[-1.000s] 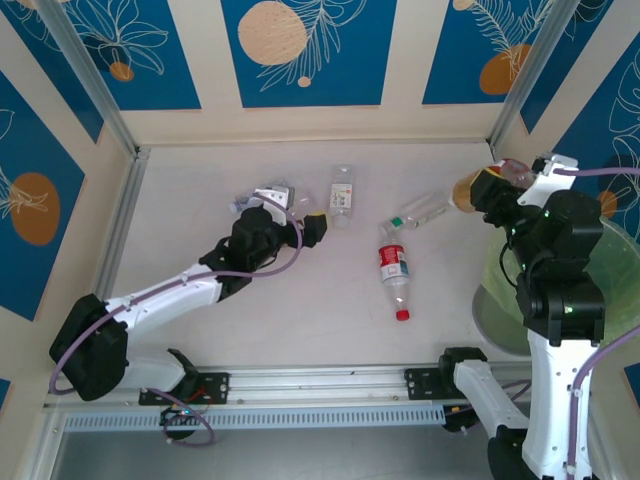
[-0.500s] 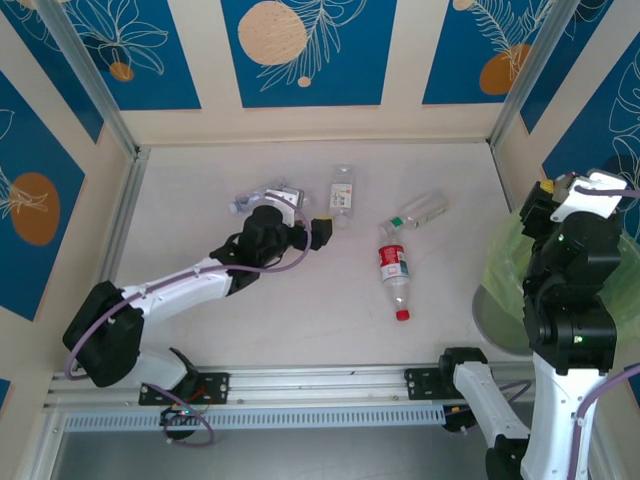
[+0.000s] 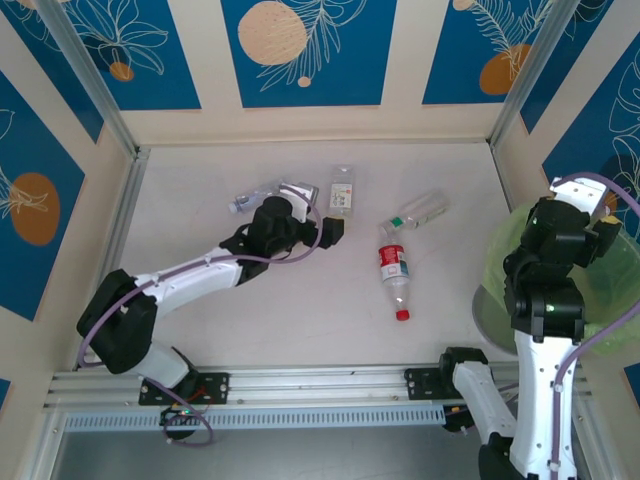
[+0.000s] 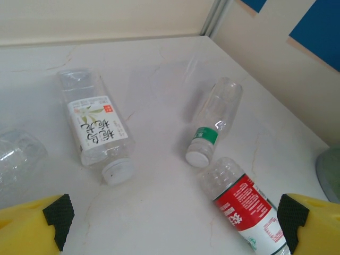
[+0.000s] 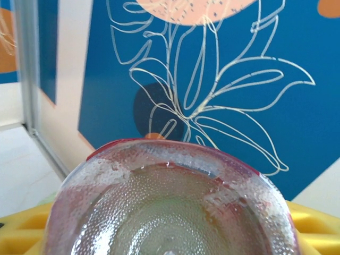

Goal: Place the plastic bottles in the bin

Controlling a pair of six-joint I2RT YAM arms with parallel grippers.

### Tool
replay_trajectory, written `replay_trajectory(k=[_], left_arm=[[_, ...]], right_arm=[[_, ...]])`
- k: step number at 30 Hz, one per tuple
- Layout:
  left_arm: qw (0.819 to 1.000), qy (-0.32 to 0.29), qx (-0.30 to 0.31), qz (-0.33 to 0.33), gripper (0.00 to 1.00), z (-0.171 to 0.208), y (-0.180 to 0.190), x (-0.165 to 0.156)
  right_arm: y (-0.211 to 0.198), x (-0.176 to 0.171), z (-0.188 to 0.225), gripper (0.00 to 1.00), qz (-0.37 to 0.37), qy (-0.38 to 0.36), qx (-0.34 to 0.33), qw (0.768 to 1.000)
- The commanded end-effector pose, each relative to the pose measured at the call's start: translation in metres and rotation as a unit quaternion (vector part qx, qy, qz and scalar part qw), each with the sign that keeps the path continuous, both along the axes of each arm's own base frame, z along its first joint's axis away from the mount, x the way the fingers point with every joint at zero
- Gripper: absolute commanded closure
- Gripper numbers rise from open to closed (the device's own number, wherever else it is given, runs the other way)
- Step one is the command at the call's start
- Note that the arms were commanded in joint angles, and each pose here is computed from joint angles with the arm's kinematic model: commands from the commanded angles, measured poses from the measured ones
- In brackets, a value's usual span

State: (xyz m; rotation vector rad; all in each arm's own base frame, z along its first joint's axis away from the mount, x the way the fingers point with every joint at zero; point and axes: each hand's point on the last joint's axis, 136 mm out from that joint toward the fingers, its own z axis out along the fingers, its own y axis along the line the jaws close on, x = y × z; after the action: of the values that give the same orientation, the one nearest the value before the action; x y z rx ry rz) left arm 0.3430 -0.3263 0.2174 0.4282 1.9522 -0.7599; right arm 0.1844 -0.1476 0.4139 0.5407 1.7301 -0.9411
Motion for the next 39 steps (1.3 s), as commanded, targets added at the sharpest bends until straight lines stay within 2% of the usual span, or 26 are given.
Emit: replay_trajectory(k=[1,4,7,12,15,21,24,27,32,34,39], left_arm=[[1.0,-0.007,-0.012,-0.01,0.0,0.018,-0.005,0.005],[1.0,-0.005,-0.011,-0.012,0.0,0.025,-0.007,0.007],[1.0,-0.008,-0.011,-0.013,0.0,0.033,-0.006,0.007],[1.0,-0.006,-0.013,-0.003,0.0,0.035,-0.001,0.006],[1.0,0.003,-0.018,0.007,0.01,0.032,0.001,0.006],[0.999,0.013,-0.028,0.009,0.0,0.028,0.0,0.006],[0.999,0.016,-0.027,0.011,0.0,0.027,0.001,0.007],[1.0,0.017,-0.022,0.011,0.0,0.026,0.002,0.006],[1.0,0.018,-0.012,0.017,0.0,0.023,0.004,0.007],[1.0,0.02,-0.011,0.019,0.0,0.021,0.004,0.008],[0.999,0.023,-0.011,0.021,0.0,0.02,0.005,0.008]], right_arm=[[-0.02,-0.007,-0.005,0.51,-0.064,-0.045,0.018,0.997],[-0.035,-0.012,-0.032,0.51,-0.104,-0.062,0.073,0.99],[-0.049,-0.019,-0.049,0.44,-0.154,-0.066,0.084,0.982],[-0.051,-0.013,-0.077,0.45,-0.153,-0.109,0.135,0.973],[-0.051,-0.008,-0.108,0.43,-0.165,-0.098,0.162,0.968],[-0.053,-0.008,-0.137,0.34,-0.199,-0.112,0.208,0.951],[-0.051,-0.008,-0.163,0.34,-0.218,-0.122,0.244,0.937],[-0.054,-0.012,-0.175,0.34,-0.234,-0.125,0.248,0.932],[-0.053,-0.006,-0.175,0.2,-0.224,-0.122,0.258,0.932],[-0.053,-0.005,-0.174,0.11,-0.219,-0.122,0.258,0.933],[-0.051,-0.008,-0.158,0.0,-0.21,-0.139,0.251,0.935]])
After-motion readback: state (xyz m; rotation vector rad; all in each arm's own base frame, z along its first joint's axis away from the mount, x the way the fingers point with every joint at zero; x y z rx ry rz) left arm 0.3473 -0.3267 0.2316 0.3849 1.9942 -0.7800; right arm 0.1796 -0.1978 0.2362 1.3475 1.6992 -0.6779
